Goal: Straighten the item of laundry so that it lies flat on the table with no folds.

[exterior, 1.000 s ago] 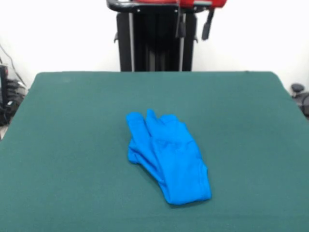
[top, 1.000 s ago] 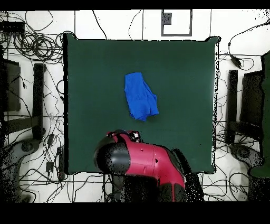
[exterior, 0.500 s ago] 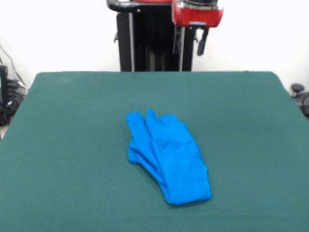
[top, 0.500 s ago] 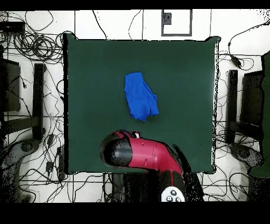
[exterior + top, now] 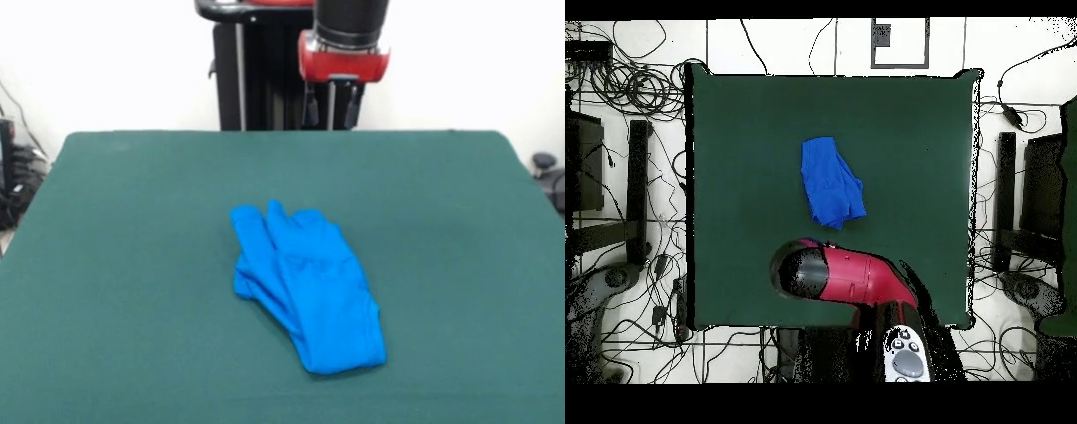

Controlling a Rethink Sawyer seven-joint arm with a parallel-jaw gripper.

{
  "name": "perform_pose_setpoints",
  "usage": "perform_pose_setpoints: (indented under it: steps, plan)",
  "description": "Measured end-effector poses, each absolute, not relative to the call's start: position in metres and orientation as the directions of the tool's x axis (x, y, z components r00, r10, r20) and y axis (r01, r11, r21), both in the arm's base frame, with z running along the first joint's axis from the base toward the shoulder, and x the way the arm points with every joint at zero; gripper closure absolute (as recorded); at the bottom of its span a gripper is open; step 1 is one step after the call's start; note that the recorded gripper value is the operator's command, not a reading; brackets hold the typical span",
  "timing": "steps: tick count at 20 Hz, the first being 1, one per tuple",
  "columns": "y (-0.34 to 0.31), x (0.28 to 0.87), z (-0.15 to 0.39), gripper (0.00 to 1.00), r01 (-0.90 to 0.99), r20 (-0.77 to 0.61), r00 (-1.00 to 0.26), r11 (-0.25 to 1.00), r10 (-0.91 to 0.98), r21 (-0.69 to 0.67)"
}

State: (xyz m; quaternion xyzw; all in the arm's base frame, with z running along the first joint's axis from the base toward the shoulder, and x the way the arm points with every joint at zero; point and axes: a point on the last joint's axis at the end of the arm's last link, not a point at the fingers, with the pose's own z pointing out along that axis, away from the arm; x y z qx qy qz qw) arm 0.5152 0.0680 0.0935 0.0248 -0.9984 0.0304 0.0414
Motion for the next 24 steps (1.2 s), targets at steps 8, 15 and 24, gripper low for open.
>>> perform_pose_setpoints:
  steps: [8, 15, 24]
  plan:
    - [0.065, 0.538, 0.082, 0.0, -0.055, 0.068, -0.996, 0.997, -0.05, -0.063]
    - [0.062, 0.559, 0.071, 0.0, -0.057, 0.095, -0.994, 0.996, -0.051, -0.062]
    - [0.057, 0.574, 0.043, 0.0, -0.058, 0.129, -0.99, 0.997, -0.05, -0.058]
